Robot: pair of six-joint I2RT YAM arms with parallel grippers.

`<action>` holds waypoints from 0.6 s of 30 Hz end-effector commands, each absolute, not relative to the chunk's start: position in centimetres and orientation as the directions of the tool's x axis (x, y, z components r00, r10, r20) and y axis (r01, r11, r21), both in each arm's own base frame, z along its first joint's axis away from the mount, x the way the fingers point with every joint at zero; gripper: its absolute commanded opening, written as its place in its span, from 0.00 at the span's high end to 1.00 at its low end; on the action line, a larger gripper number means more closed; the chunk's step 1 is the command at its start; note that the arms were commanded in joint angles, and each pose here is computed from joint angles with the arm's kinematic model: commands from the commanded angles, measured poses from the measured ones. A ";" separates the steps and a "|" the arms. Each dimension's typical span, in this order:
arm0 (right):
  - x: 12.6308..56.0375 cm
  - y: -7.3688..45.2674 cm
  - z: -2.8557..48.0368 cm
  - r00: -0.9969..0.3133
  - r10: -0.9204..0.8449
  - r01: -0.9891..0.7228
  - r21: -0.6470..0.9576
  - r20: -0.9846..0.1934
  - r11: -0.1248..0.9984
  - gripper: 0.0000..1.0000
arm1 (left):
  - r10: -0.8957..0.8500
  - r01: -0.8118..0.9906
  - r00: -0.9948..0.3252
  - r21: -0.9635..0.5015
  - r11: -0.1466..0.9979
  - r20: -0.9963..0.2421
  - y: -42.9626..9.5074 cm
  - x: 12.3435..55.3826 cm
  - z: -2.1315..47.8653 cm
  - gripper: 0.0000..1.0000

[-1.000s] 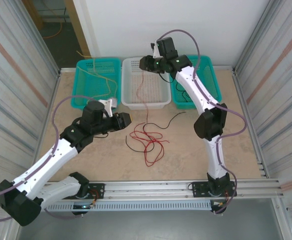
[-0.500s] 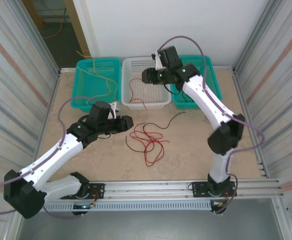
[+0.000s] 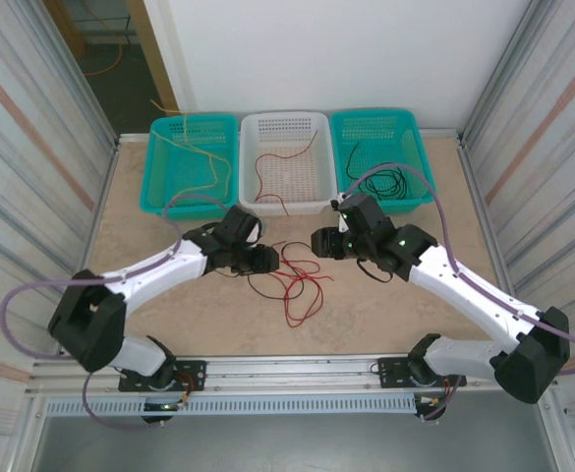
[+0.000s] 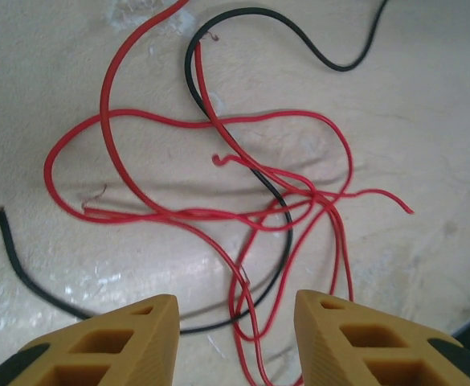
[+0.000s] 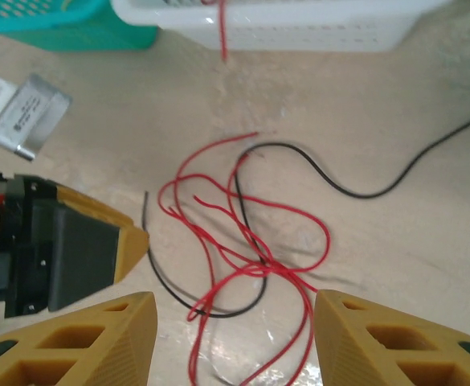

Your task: Untangle the cables

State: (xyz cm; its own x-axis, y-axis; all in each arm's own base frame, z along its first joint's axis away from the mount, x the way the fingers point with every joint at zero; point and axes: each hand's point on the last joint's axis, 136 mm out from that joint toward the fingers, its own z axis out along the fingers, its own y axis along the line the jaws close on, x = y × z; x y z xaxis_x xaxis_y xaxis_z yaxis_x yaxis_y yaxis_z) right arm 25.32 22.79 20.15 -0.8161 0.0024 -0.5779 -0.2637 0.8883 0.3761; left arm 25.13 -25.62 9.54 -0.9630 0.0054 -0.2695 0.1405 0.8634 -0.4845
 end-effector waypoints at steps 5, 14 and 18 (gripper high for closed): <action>26.9 23.1 21.4 -0.800 0.114 -0.189 0.427 -0.589 0.884 0.48 | 0.027 0.183 -0.952 -0.496 0.849 -0.306 -28.7 28.0 8.6 0.60; 27.3 23.9 22.0 -0.797 0.115 -0.204 0.442 -0.594 0.873 0.49 | 0.027 0.166 -0.954 -0.450 0.877 -0.300 -29.0 29.6 6.7 0.66; 27.2 23.7 22.2 -0.791 0.119 -0.203 0.441 -0.600 0.874 0.49 | 0.033 0.172 -0.952 -0.444 0.879 -0.303 -29.2 29.8 6.3 0.72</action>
State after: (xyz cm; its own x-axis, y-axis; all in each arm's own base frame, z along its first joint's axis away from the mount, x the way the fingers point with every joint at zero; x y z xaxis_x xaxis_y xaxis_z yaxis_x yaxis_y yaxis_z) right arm 26.86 23.51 20.46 -0.8114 0.0817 -0.5787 -0.2060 0.8867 0.4140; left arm 28.96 -28.67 5.85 -0.9634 0.0224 -0.2671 0.1465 0.8786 -0.4546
